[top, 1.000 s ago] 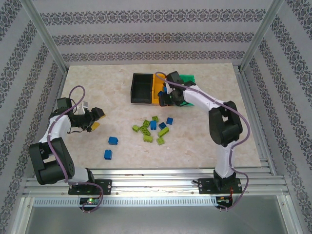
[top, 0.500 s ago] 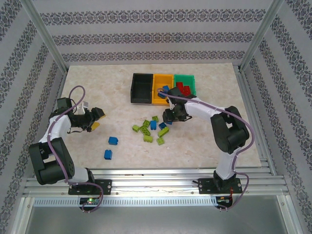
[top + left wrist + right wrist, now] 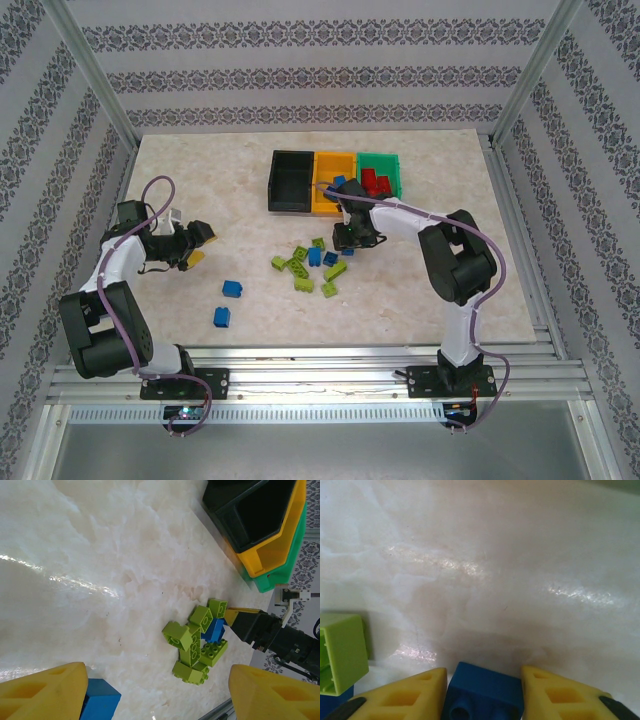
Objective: Sort the legos into containers by color
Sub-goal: Pick up the lego from the center of the table, then place the lego in the container.
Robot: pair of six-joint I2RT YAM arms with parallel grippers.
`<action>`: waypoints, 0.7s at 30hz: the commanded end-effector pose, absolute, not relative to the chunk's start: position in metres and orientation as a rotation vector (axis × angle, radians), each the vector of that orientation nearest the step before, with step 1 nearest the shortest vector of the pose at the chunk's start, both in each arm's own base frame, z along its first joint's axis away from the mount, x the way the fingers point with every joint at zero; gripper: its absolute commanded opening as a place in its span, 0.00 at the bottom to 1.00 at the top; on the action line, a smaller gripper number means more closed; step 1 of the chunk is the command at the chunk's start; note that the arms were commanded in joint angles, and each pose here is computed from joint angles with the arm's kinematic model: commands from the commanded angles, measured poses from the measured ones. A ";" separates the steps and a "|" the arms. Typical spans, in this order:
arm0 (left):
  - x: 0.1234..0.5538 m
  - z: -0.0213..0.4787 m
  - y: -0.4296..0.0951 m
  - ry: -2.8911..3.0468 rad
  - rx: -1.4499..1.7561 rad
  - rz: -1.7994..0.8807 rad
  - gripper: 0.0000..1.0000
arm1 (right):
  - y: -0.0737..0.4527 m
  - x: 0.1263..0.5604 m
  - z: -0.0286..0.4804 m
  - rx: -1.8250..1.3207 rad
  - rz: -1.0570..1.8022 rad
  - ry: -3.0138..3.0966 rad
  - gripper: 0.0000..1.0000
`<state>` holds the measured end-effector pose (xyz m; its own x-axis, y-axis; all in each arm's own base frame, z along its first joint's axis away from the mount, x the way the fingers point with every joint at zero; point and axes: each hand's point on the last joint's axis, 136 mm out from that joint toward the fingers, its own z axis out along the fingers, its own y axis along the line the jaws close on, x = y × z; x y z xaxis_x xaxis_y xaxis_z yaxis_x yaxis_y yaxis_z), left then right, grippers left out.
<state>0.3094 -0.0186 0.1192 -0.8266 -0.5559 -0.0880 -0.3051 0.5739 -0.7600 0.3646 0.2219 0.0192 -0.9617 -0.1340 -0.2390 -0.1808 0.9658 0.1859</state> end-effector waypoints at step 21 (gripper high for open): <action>0.308 0.122 -0.015 2.496 -0.695 -1.101 0.75 | 0.241 0.496 0.120 -0.127 0.566 2.613 0.36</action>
